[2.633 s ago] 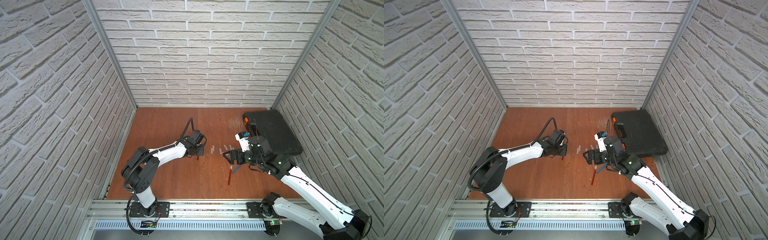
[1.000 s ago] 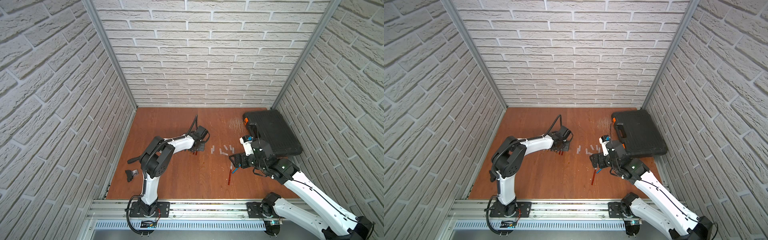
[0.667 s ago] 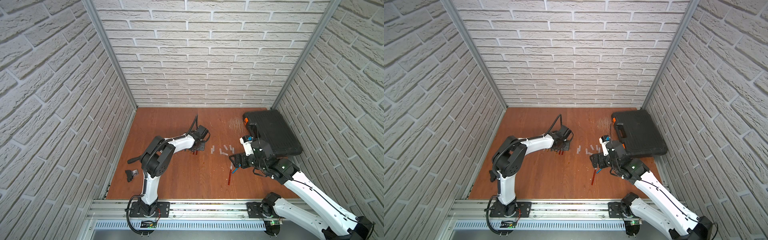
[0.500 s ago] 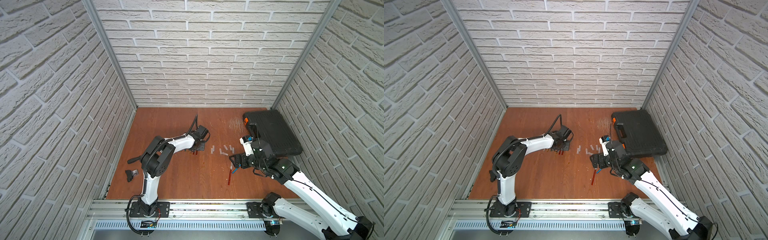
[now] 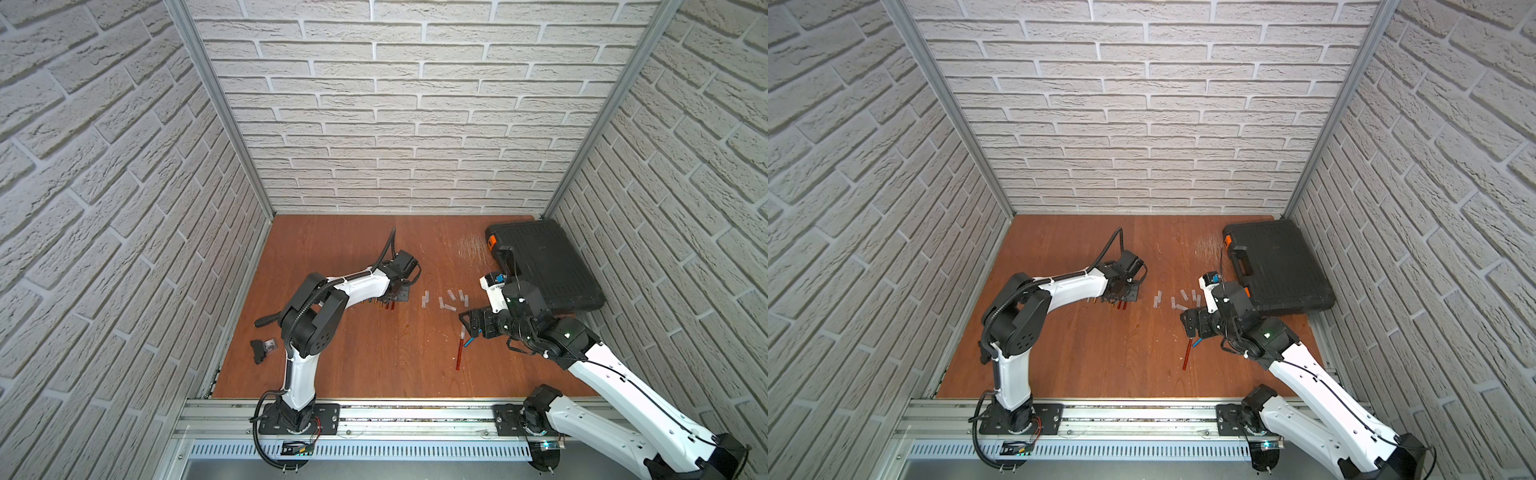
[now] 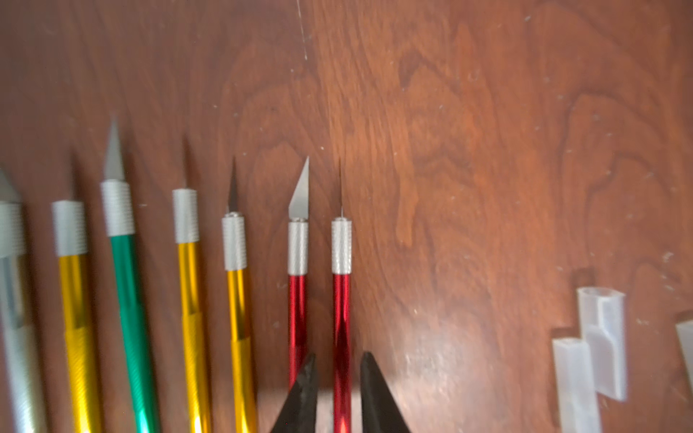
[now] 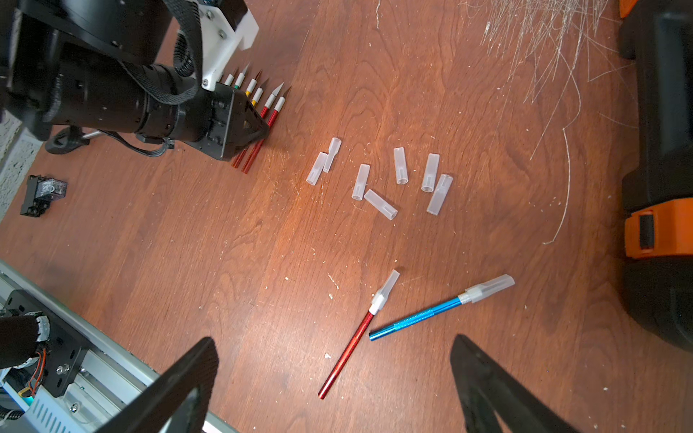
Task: Remove protective caps from carving knives
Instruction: Place the carving knife at the center of the board, then pick up the carving knife from the center of the board.
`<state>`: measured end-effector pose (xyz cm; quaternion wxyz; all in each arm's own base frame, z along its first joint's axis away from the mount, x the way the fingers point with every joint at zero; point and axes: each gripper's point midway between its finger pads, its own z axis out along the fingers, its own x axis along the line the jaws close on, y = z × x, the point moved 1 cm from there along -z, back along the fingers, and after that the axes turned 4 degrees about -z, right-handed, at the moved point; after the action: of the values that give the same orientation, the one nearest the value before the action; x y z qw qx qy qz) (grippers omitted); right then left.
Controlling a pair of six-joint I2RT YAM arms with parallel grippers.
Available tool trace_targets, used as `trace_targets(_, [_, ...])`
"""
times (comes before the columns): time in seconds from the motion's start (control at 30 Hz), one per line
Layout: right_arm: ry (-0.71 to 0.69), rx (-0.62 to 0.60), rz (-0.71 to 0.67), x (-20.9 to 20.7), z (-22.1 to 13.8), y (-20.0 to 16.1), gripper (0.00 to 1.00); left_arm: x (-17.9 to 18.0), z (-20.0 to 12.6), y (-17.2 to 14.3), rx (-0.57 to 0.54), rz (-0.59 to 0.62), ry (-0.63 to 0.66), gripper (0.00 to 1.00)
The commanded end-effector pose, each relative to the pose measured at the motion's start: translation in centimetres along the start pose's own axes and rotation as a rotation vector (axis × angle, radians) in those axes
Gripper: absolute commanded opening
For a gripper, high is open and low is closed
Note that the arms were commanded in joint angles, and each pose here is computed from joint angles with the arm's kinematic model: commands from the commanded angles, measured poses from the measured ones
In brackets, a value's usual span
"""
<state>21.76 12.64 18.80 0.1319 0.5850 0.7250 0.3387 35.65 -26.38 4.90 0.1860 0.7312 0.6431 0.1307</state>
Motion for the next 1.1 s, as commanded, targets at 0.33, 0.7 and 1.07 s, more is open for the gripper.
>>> trace_targets(0.33, [0.002,0.119,-0.02,0.3,-4.0,-1.1,1.0,-7.0,-7.0,-4.9,-0.059,0.007,-0.177,0.26])
trace_targets(0.7, [0.039,0.163,-0.072,0.6,-9.1,-2.4,1.0,-15.5,-10.4,-10.1,-0.09,0.08,-0.436,0.32])
trace_targets(1.07, [-0.066,0.063,-0.093,-1.6,-11.4,-2.3,1.0,-19.3,-9.2,-13.7,-0.023,0.203,-0.446,0.33])
